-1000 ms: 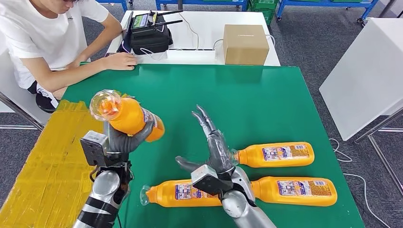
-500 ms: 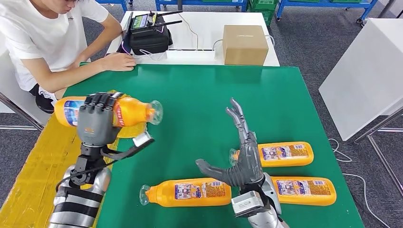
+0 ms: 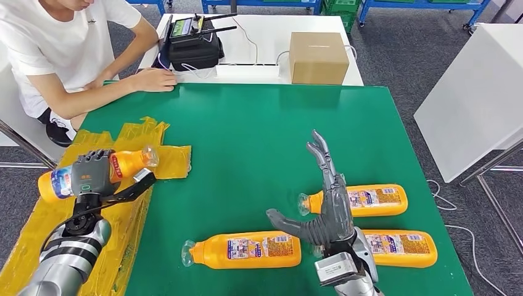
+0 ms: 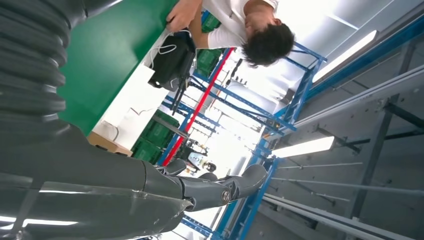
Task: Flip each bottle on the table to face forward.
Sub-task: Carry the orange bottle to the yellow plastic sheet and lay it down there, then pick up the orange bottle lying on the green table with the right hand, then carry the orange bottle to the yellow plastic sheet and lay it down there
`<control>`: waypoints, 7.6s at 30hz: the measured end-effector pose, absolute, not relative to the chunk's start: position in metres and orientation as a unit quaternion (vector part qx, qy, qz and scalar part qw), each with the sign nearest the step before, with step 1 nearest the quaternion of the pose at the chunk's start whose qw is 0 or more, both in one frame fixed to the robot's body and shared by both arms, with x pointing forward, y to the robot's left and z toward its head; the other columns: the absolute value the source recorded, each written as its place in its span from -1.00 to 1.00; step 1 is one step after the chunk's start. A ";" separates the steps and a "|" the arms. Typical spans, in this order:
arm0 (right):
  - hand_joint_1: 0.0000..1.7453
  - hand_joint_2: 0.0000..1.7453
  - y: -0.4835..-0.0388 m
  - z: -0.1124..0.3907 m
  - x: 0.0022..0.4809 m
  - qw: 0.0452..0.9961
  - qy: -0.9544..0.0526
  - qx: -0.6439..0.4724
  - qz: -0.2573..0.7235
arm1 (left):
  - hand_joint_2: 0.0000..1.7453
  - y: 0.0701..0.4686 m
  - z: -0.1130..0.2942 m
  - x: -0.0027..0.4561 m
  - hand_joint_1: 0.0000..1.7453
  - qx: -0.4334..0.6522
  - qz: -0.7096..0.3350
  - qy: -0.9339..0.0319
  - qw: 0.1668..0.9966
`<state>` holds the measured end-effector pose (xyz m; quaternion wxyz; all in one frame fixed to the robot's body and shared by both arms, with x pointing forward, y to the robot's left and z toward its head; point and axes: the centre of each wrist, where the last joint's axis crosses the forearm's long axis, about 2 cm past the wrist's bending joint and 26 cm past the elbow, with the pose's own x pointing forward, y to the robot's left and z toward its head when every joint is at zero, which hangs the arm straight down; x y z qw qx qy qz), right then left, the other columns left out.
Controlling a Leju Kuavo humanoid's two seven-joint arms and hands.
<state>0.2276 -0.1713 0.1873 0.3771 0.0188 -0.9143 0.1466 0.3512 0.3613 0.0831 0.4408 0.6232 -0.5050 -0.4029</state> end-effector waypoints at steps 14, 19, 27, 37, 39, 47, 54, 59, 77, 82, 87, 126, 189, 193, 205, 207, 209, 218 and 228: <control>-1.00 1.00 -0.173 0.187 0.228 0.383 -0.911 0.021 0.151 | 1.00 0.377 0.058 0.342 1.00 0.587 -0.417 -0.479 0.503; -1.00 1.00 -0.173 0.186 0.228 0.386 -0.909 0.022 0.152 | 1.00 0.371 0.051 0.337 0.97 0.547 -0.398 -0.526 0.516; -1.00 1.00 -0.172 0.182 0.229 0.395 -0.905 0.025 0.157 | 1.00 0.349 0.043 0.333 -1.00 0.507 -0.379 -0.564 0.530; -1.00 1.00 -0.171 0.181 0.234 0.401 -0.900 0.029 0.165 | 1.00 0.336 0.040 0.335 -1.00 0.396 -0.346 -0.596 0.607; -1.00 1.00 -0.171 0.181 0.235 0.402 -0.900 0.030 0.167 | 1.00 0.334 0.040 0.336 -1.00 0.384 -0.347 -0.595 0.615; -1.00 1.00 -0.169 0.182 0.238 0.404 -0.897 0.028 0.178 | 1.00 0.333 0.042 0.338 -1.00 0.357 -0.343 -0.586 0.641; -1.00 1.00 -0.168 0.181 0.239 0.407 -0.894 0.024 0.185 | 1.00 0.322 0.043 0.334 -1.00 0.264 -0.264 -0.663 0.649; -1.00 1.00 -0.168 0.179 0.239 0.409 -0.893 0.021 0.189 | 1.00 0.307 0.047 0.324 -1.00 0.223 -0.213 -0.701 0.643; -1.00 1.00 -0.154 0.164 0.236 0.427 -0.847 0.019 0.315 | 1.00 0.279 0.096 0.304 -1.00 0.179 -0.108 -0.822 0.529; -1.00 1.00 -0.148 0.137 0.232 0.438 -0.797 0.011 0.417 | 1.00 0.268 0.101 0.303 -1.00 0.168 -0.094 -0.834 0.517; -1.00 1.00 -0.151 0.122 0.231 0.443 -0.772 0.007 0.456 | 1.00 0.265 0.102 0.303 -1.00 0.166 -0.092 -0.836 0.515; 0.42 1.00 -0.142 0.078 0.264 0.399 -0.580 -0.160 0.692 | 1.00 0.231 0.104 0.311 -1.00 0.112 -0.073 -0.835 0.534; 1.00 1.00 -0.160 0.110 0.278 0.589 -0.791 -0.108 0.123 | 1.00 0.189 0.138 0.293 -1.00 -0.266 -0.070 -0.754 0.597; 1.00 1.00 -0.152 0.110 0.281 0.584 -0.799 -0.056 0.129 | 1.00 0.186 0.138 0.297 -1.00 -0.273 -0.076 -0.751 0.597; 1.00 1.00 -0.124 0.111 0.286 0.573 -0.803 0.011 0.163 | 1.00 0.176 0.140 0.305 -1.00 -0.290 -0.091 -0.743 0.597; 1.00 1.00 -0.124 0.110 0.286 0.574 -0.802 0.011 0.165 | 1.00 0.176 0.140 0.306 -1.00 -0.289 -0.092 -0.742 0.597; 1.00 1.00 -0.124 0.109 0.285 0.575 -0.801 0.012 0.165 | 1.00 0.176 0.140 0.306 -1.00 -0.289 -0.092 -0.742 0.598; 1.00 1.00 -0.124 0.108 0.285 0.577 -0.800 0.012 0.166 | 1.00 0.175 0.139 0.306 -1.00 -0.290 -0.096 -0.740 0.599; 1.00 1.00 -0.099 0.109 0.282 0.561 -0.795 0.062 0.221 | 1.00 0.173 0.141 0.310 -1.00 -0.300 -0.088 -0.739 0.597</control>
